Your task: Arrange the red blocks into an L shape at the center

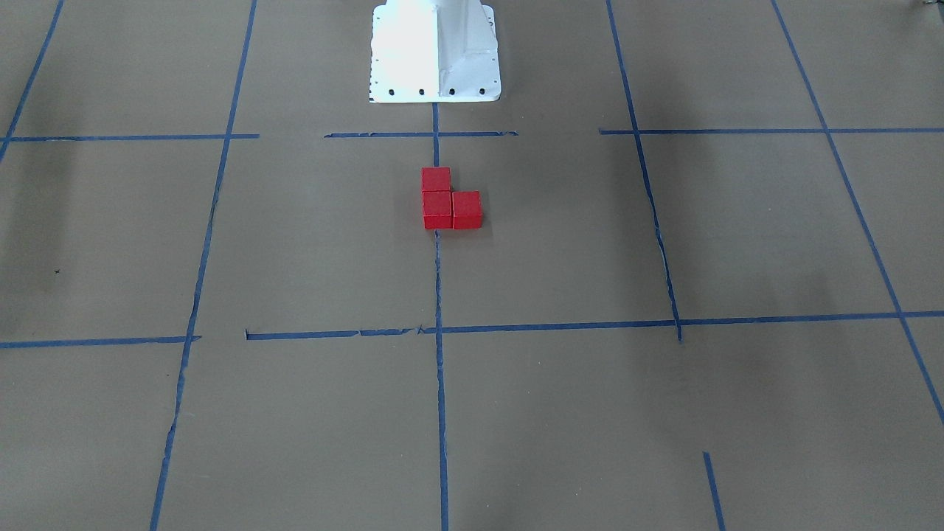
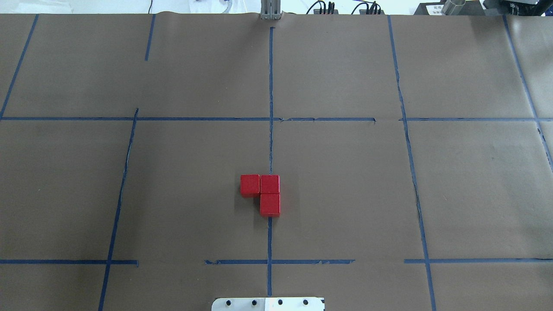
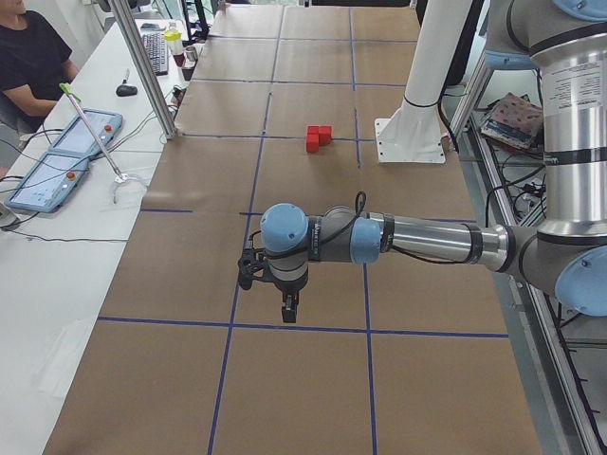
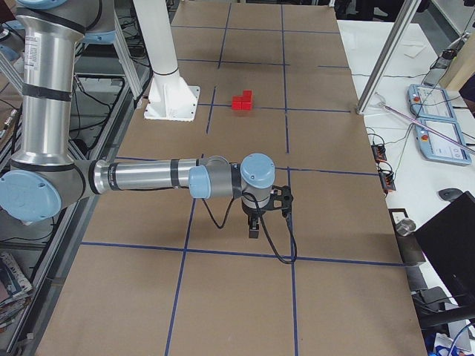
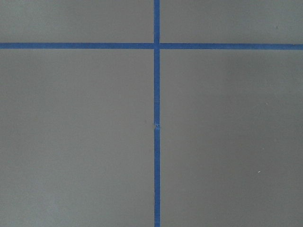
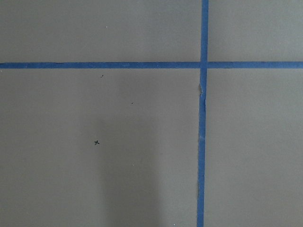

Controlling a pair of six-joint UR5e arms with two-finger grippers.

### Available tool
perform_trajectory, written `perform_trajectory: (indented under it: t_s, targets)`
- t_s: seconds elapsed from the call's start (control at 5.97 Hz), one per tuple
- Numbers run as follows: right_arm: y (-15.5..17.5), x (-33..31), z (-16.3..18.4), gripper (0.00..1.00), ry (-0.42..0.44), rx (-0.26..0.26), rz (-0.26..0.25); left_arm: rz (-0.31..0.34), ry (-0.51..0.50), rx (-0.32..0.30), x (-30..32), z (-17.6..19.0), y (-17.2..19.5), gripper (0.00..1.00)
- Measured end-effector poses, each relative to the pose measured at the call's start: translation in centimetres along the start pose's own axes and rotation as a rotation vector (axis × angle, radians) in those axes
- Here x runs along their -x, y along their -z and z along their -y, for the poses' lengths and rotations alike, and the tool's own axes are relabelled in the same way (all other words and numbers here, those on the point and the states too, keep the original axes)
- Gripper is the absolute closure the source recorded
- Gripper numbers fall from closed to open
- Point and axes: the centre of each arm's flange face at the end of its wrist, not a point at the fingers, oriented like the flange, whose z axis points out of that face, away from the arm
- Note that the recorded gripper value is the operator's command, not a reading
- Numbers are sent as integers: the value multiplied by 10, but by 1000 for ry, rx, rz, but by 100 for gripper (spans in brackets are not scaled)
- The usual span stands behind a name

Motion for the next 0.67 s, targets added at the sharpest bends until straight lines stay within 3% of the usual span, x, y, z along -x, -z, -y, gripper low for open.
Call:
perform_trajectory:
  t_s: [0.67]
  targets:
    - [0, -3, 15, 0, 8, -8, -75, 41, -27, -3, 2, 1, 2, 0]
